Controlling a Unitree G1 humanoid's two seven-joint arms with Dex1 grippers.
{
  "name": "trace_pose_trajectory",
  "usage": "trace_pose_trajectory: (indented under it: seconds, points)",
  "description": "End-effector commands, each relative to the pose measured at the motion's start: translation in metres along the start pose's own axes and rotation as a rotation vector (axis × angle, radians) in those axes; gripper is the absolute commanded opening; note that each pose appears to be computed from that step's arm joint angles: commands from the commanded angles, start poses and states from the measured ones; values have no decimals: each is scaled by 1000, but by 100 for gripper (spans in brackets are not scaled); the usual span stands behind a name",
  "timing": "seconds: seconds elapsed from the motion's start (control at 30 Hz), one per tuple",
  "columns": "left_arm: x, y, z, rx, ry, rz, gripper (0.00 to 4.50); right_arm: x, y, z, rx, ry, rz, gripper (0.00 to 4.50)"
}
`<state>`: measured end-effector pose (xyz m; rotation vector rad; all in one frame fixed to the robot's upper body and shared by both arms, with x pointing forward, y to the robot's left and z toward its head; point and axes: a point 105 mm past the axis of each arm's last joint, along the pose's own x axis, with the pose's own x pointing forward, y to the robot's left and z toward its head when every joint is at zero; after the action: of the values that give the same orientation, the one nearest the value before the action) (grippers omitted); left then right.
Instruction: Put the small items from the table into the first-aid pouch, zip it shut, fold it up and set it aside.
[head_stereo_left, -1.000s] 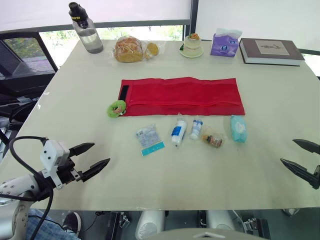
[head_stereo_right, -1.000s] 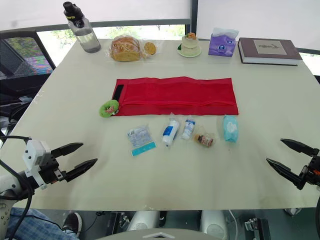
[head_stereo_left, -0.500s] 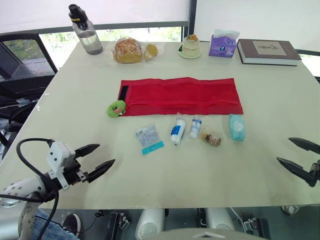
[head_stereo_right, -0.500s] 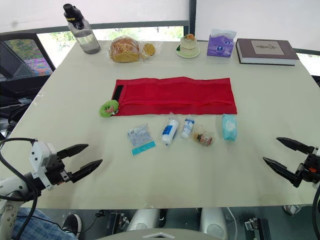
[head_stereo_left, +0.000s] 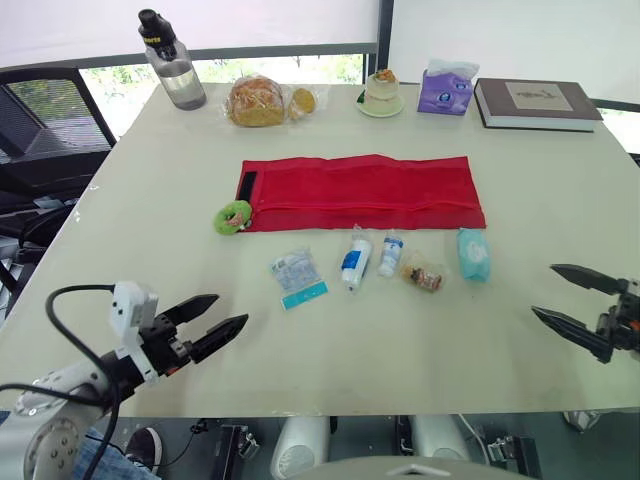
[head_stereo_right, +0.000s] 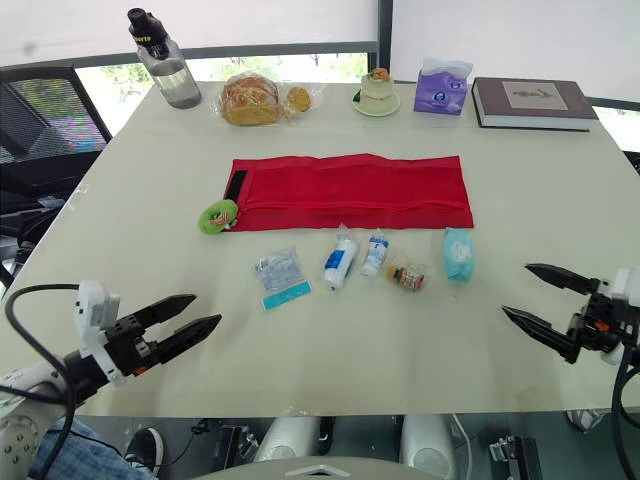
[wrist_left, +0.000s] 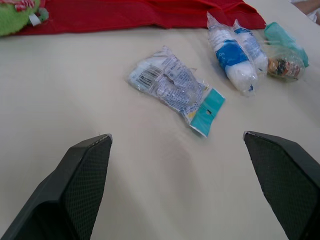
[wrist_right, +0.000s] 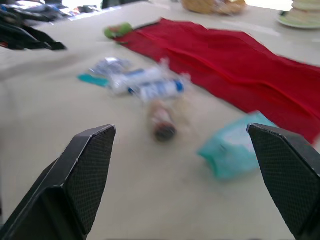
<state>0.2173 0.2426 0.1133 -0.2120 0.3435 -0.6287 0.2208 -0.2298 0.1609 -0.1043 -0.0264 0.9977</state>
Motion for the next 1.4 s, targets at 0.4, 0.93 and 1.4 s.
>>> trace_pose_trajectory:
  seconds: [0.4,0.93,1.4]
  points:
    - [59,-22,7,-373,34,-17,449,75,39,51,-61,-147,167,450]
    - [81,-21,10,-525,41,-37,449,94,46,41,-109,-94,113,450]
    - [86,-17,9,-599,18,-37,227,96,48,43,-112,-116,114,450]
